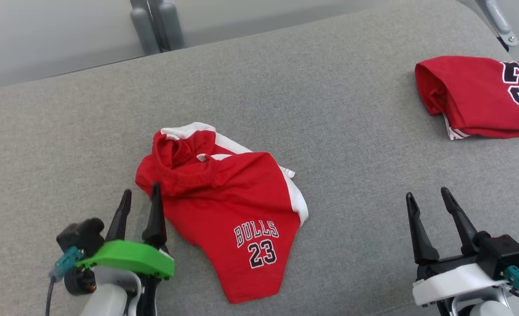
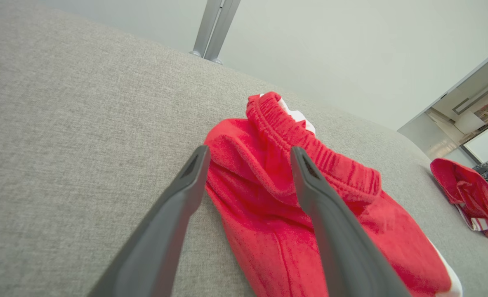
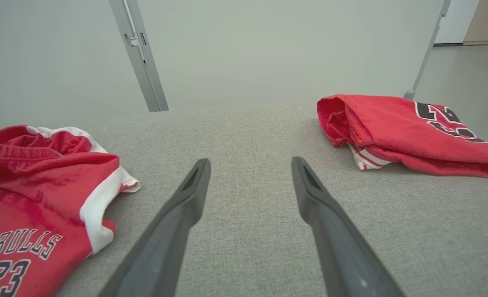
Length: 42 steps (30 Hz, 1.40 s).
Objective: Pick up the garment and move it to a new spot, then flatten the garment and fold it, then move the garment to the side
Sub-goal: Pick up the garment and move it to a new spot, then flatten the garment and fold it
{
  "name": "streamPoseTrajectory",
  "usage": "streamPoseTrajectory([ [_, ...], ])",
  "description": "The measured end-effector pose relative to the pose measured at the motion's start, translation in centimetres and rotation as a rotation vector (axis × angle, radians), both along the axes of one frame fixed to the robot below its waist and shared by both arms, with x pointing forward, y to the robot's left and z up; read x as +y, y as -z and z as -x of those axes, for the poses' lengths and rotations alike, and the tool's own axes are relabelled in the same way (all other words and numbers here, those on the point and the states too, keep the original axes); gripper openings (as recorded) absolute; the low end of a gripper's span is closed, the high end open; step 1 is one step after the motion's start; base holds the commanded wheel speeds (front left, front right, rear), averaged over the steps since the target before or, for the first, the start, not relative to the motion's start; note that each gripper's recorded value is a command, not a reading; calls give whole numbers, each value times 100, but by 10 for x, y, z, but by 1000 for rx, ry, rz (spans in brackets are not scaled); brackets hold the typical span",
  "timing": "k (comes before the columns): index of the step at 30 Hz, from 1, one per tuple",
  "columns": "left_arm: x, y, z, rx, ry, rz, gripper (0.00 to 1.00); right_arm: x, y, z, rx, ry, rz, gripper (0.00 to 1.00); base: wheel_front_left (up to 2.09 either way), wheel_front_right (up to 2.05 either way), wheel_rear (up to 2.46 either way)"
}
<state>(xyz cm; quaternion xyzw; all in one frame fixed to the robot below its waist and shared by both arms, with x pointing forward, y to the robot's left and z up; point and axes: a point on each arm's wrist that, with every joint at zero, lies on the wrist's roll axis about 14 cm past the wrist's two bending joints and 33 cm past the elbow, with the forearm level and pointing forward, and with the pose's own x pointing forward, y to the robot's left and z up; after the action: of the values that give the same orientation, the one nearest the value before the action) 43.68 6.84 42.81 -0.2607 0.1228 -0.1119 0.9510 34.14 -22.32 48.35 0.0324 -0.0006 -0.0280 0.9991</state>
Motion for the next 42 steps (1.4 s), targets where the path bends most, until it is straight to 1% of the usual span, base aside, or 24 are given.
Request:
streamPoseTrajectory([
  [2,14,-6,12,-38,-26,-86,100,-4,-4,5,-9,4,18,100,0,0,0],
  [3,24,-17,16,-89,-46,-133,100,-7,-7,7,-18,6,26,100,0,0,0],
  [5,42,-35,29,-151,-109,-180,100,-10,-14,9,-38,5,44,100,0,0,0],
  [7,53,-36,52,-170,-118,-250,100,-11,-18,11,-49,0,62,100,0,0,0],
  [10,73,-37,81,-181,-152,-321,100,-11,-22,15,-63,-9,81,100,0,0,0],
  [13,92,-40,102,-187,-197,-364,100,-6,-24,14,-72,-27,89,100,0,0,0],
  [18,114,-44,126,-200,-231,-389,100,9,-14,16,-47,-67,71,100,0,0,0],
  [24,123,-50,138,-224,-252,-389,100,25,-13,18,-51,-101,46,100,0,0,0],
  [38,123,-41,141,-196,-242,-381,100,37,-9,13,-41,-131,28,100,0,0,0],
  [40,118,-41,139,-201,-220,-398,100,37,-10,12,-42,-130,26,100,0,0,0],
  [41,111,-45,136,-222,-197,-410,100,37,-11,12,-45,-128,23,100,0,0,0],
  [42,102,-54,128,-256,-179,-395,100,37,-12,11,-49,-125,21,100,0,0,0],
])
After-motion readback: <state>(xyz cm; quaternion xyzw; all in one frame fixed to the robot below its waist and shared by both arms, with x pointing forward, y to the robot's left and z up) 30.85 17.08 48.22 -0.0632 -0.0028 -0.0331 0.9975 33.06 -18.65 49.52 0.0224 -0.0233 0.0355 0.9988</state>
